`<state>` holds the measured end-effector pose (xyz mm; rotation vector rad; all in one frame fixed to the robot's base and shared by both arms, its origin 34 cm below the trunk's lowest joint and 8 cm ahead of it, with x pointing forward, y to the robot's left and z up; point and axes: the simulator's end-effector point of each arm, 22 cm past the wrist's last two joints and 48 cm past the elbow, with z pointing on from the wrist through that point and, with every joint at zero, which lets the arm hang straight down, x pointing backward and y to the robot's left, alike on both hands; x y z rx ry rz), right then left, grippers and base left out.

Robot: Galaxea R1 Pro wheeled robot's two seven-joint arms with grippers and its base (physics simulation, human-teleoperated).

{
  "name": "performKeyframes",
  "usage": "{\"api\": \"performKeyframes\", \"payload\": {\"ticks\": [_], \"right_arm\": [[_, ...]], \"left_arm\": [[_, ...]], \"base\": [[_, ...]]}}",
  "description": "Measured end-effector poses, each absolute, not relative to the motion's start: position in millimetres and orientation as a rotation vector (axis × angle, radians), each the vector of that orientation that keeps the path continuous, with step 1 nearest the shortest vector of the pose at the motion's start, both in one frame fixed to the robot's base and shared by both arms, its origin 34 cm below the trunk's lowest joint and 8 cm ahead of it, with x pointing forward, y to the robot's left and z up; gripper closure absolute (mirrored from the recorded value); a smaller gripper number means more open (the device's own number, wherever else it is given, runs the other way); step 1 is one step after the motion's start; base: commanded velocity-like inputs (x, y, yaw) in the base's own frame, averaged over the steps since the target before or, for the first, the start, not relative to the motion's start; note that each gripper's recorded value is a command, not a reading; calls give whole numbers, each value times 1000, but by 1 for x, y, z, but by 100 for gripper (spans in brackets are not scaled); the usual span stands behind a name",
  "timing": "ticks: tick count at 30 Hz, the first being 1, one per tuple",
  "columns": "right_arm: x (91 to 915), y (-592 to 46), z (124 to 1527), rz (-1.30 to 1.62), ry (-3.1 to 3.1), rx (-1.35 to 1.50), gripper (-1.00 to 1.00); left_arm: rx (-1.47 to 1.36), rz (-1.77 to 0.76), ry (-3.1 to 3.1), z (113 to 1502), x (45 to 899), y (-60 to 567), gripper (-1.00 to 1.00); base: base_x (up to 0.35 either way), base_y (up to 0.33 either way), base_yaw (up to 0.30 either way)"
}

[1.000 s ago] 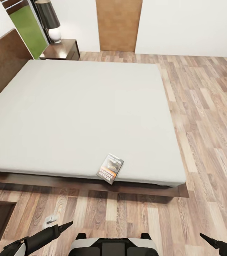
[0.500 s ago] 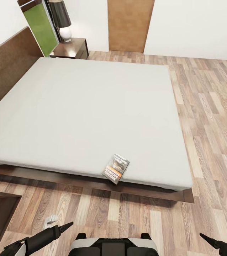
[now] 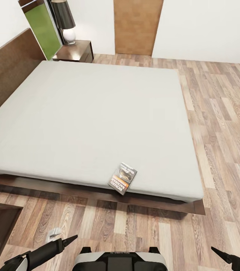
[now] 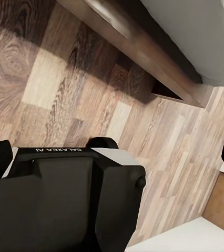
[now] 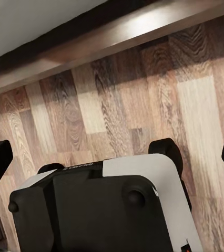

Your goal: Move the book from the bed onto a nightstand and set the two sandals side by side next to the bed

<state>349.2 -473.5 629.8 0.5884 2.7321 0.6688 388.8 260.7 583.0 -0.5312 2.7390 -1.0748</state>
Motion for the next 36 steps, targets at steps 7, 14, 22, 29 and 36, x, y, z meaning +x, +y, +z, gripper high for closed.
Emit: {"api": "performKeyframes", "payload": {"ticks": [7,14,22,29,36], "right_arm": [[350,-472,630,679,2729,588,-100],[351,-467,630,698,2730,590,-100],[354,-366,608,939,2691,687,-100],[386,-253,609,1223,2617,655,-100],[380,-190,595,1252,2670,677,-100]], "left_arm": [[-531,-1076,2739,583,389,260,-100],[-531,-1076,2739,583,389,260,-100],[-532,-1075,2738,583,389,261,-100],[-541,-1065,2734,583,391,265,-100],[-606,-1024,2687,584,402,279,-100]], "base": [[0,0,0],[0,0,0],[0,0,0],[0,0,0],[0,0,0]]}}
